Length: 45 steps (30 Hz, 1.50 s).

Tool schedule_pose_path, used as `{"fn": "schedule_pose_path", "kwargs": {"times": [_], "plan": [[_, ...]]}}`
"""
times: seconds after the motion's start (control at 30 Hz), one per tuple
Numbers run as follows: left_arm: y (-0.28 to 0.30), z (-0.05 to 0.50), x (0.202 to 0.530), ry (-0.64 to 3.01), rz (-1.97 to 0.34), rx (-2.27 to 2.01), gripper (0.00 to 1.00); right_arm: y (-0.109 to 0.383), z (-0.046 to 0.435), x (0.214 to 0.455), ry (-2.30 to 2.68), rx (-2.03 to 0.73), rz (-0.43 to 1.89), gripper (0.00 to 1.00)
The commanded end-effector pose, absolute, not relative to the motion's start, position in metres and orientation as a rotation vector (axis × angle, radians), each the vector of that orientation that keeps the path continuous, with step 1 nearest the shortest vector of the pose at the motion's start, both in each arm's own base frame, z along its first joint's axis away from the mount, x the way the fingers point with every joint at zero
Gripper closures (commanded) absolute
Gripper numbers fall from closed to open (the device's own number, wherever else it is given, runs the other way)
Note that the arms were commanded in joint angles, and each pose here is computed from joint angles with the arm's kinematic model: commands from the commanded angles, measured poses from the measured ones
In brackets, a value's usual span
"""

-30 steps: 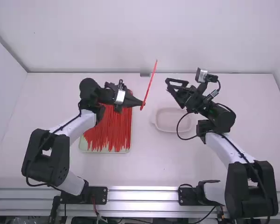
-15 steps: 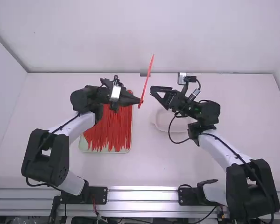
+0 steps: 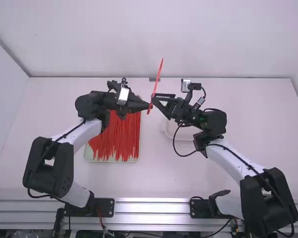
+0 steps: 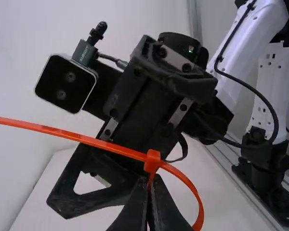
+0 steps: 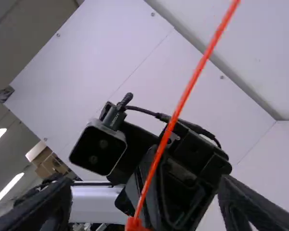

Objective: Fasten the cable tie

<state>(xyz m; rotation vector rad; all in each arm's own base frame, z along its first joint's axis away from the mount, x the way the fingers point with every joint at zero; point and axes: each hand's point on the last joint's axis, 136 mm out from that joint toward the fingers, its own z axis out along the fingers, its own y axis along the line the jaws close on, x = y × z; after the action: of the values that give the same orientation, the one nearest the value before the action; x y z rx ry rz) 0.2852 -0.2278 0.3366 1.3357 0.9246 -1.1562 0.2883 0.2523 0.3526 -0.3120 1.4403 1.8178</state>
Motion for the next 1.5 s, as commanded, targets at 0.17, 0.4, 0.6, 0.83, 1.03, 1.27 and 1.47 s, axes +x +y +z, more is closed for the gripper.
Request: {"fn": "schedule_pose_path", "kwargs": {"times": [0.17, 0.4, 0.6, 0.83, 1.03, 1.27, 1.47], "plan": [[-0.231, 0.337, 0.284, 0.918, -1.165, 1.336, 0.98, 0.256, 0.372, 0.283, 1.378, -0.326, 1.820, 0.48], [-0.232, 0.335, 0.286, 0.946, -1.188, 1.324, 0.98, 0.255, 0.374, 0.281, 1.367, -0.334, 1.819, 0.76], [-0.232, 0.336, 0.286, 0.945, -1.187, 1.325, 0.98, 0.256, 0.373, 0.281, 1.368, -0.343, 1.816, 0.98], [-0.232, 0.337, 0.290, 0.958, -1.191, 1.296, 0.94, 0.255, 0.372, 0.280, 1.365, -0.375, 1.797, 1.00], [-0.232, 0.338, 0.293, 0.991, -1.218, 1.265, 0.12, 0.254, 0.369, 0.279, 1.380, -0.387, 1.798, 1.00], [-0.222, 0.343, 0.306, 1.092, -1.277, 1.154, 0.01, 0.244, 0.364, 0.282, 1.409, -0.422, 1.782, 1.00], [-0.208, 0.342, 0.326, 1.229, -1.341, 1.032, 0.01, 0.234, 0.358, 0.285, 1.441, -0.447, 1.763, 1.00]]}}
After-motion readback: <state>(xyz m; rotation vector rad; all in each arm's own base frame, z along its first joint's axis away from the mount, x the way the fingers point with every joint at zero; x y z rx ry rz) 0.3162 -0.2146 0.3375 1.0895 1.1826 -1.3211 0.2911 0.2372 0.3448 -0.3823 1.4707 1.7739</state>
